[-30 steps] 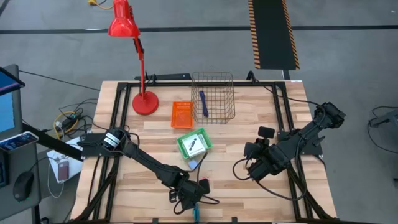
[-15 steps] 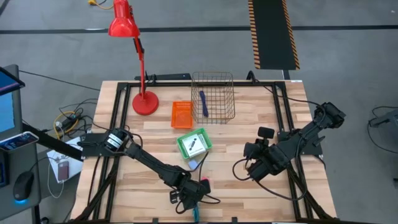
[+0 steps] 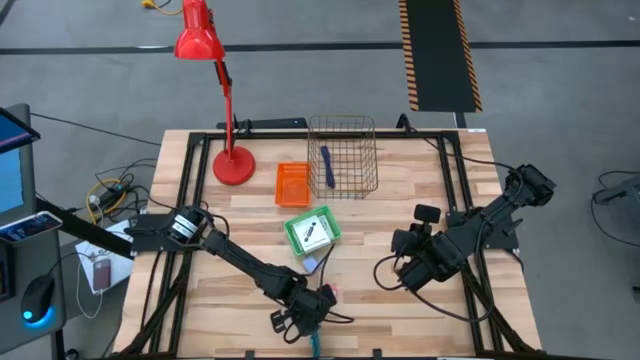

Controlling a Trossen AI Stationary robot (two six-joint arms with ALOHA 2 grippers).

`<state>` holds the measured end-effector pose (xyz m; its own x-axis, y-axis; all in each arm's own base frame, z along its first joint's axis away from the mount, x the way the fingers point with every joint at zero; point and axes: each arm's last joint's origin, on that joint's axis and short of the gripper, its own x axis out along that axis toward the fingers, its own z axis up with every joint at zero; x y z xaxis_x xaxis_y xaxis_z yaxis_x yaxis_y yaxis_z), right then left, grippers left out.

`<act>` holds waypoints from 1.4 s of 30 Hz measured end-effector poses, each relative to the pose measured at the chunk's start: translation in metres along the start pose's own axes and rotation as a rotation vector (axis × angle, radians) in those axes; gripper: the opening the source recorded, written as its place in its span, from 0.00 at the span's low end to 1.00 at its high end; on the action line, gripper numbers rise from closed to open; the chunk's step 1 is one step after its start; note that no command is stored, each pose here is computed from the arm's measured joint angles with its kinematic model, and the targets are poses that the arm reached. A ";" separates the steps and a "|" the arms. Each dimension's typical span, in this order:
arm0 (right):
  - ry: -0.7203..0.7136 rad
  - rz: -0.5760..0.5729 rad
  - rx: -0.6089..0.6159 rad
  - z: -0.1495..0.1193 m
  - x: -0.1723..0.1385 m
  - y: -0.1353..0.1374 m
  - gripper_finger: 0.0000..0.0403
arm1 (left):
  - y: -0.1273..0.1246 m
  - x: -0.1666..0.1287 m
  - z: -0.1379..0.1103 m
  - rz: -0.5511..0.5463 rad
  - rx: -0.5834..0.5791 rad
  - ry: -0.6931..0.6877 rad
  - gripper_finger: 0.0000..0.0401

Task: Pick and place items into bin
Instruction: Put the blue green charger cord into the wire basket

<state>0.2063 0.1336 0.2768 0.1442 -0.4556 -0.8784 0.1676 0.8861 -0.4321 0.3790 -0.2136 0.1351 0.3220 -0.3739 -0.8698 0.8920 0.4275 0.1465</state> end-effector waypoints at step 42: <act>0.011 -0.047 -0.022 -0.002 0.000 -0.004 0.17 | 0.158 -0.306 -0.150 1.175 -0.914 -0.426 0.01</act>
<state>0.2033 0.1305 0.2777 0.1255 -0.4962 -0.8591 0.1527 0.8653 -0.4775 0.3741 0.0921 0.3542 0.8836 0.3907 -0.2582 -0.3591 0.9191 0.1621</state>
